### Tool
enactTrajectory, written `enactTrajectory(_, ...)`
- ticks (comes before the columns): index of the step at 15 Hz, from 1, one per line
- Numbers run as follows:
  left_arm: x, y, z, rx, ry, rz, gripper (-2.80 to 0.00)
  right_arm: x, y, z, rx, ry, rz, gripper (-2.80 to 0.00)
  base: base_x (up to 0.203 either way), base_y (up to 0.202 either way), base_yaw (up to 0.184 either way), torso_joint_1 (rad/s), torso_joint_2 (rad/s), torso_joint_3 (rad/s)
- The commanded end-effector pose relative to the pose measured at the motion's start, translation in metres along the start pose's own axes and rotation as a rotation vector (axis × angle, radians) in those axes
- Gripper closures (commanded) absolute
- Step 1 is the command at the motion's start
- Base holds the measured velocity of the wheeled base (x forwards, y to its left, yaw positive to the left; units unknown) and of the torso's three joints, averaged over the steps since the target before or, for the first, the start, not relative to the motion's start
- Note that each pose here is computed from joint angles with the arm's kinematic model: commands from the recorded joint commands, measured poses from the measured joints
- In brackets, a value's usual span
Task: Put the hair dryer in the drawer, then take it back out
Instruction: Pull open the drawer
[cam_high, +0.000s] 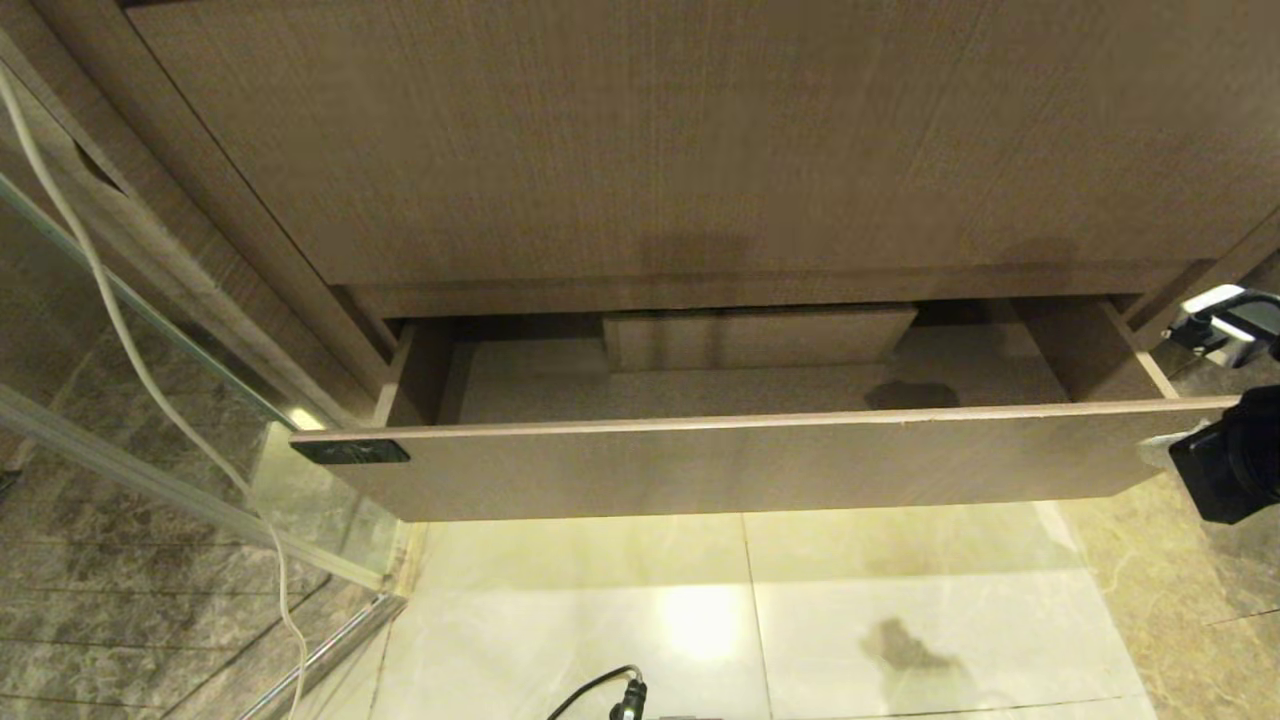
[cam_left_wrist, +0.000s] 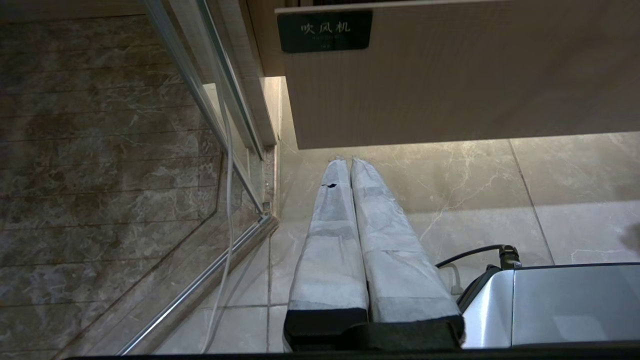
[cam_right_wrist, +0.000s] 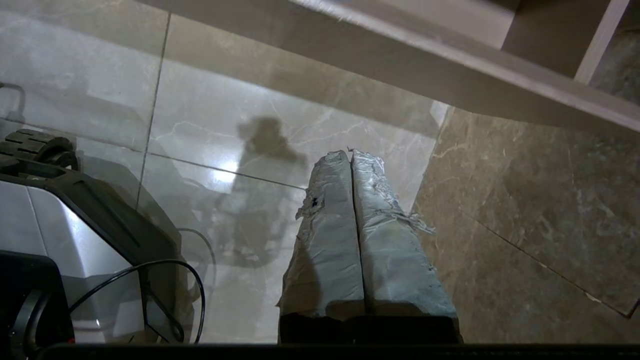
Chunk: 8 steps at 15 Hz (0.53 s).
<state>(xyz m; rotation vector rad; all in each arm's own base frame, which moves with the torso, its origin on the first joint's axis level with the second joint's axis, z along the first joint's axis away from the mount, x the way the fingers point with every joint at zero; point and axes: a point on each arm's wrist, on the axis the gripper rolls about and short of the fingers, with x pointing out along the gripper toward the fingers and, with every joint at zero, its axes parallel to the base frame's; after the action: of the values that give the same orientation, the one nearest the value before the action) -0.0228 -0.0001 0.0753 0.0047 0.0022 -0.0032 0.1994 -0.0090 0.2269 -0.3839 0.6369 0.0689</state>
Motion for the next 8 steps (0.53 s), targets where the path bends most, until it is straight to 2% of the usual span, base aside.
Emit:
enactTrajectory(1,0.0,0.0,0.0,0.0,0.002,0.0,0.0,-0.002,0.0,-0.002,0.005,0.001,-0.003,0.0,0.0,0.0,0.0,0.0,0.0,0.0)
enactTrajectory(3,0.0,0.0,0.0,0.0,0.002,0.0,0.0,-0.012,0.0,-0.002,0.053,-0.024,-0.013,0.0,0.0,0.0,0.0,0.0,0.0,0.0)
enactTrajectory(5,0.0,0.0,0.0,0.001,0.002,0.0,0.0,-0.034,0.003,-0.01,0.142,-0.069,-0.03,0.0,0.0,0.0,0.0,0.0,0.0,0.0)
enactTrajectory(7,0.0,0.0,0.0,0.0,0.001,0.0,0.0,-0.057,0.013,-0.037,0.218,-0.093,-0.06,0.0,0.0,0.0,0.0,0.0,0.0,0.0)
enactTrajectory(8,0.0,0.0,0.0,0.0,0.002,0.0,0.0,-0.065,0.024,-0.062,0.236,-0.079,-0.08,0.0,0.0,0.0,0.0,0.0,0.0,0.0)
